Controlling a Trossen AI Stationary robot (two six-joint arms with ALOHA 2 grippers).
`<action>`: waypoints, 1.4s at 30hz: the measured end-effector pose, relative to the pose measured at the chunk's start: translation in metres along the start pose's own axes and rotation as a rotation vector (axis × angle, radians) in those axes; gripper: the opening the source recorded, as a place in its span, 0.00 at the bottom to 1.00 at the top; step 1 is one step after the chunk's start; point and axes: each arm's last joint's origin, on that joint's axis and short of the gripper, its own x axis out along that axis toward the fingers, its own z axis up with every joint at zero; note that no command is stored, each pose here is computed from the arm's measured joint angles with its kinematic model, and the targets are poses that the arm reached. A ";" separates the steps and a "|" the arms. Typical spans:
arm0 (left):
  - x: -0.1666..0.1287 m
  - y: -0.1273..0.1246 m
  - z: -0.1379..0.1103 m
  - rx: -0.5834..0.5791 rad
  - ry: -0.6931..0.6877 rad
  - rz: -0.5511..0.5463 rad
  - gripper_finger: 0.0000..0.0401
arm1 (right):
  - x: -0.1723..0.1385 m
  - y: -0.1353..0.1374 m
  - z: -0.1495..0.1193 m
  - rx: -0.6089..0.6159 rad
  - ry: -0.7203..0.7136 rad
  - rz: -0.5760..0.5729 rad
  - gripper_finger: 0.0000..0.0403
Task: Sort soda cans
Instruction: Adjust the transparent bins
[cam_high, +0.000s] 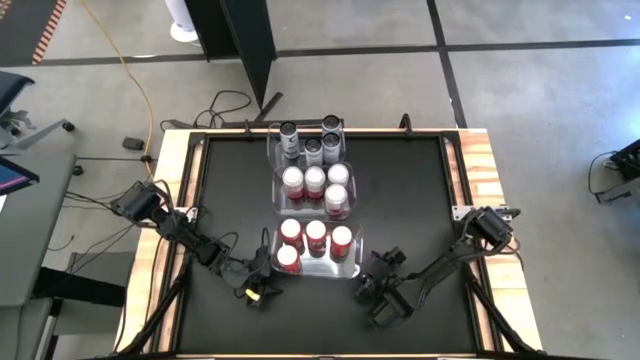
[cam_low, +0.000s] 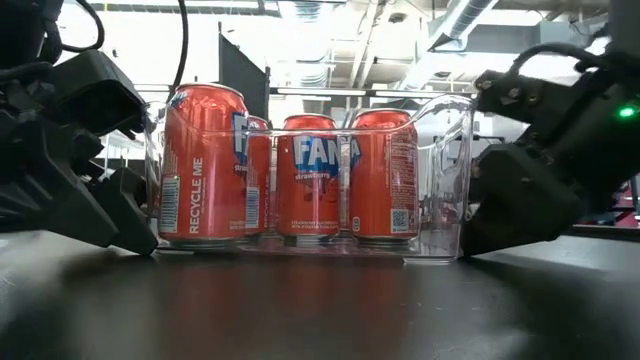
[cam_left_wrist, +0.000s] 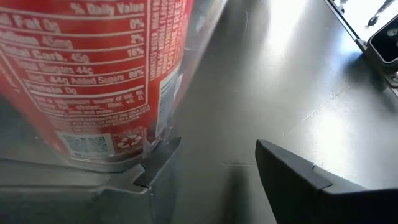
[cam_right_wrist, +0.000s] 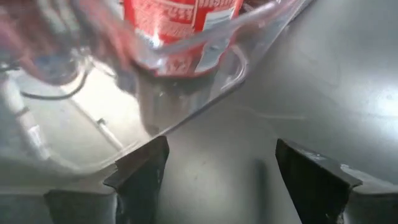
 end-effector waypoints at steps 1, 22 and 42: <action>0.000 -0.001 0.000 -0.004 0.002 -0.003 0.51 | -0.002 0.001 -0.002 0.003 0.003 0.007 0.84; -0.004 -0.009 -0.008 -0.121 0.044 -0.033 0.64 | -0.026 0.029 0.005 -0.051 -0.139 0.137 0.90; -0.007 -0.015 -0.007 -0.136 0.032 -0.089 0.64 | 0.015 0.024 0.044 0.032 -0.152 0.048 0.90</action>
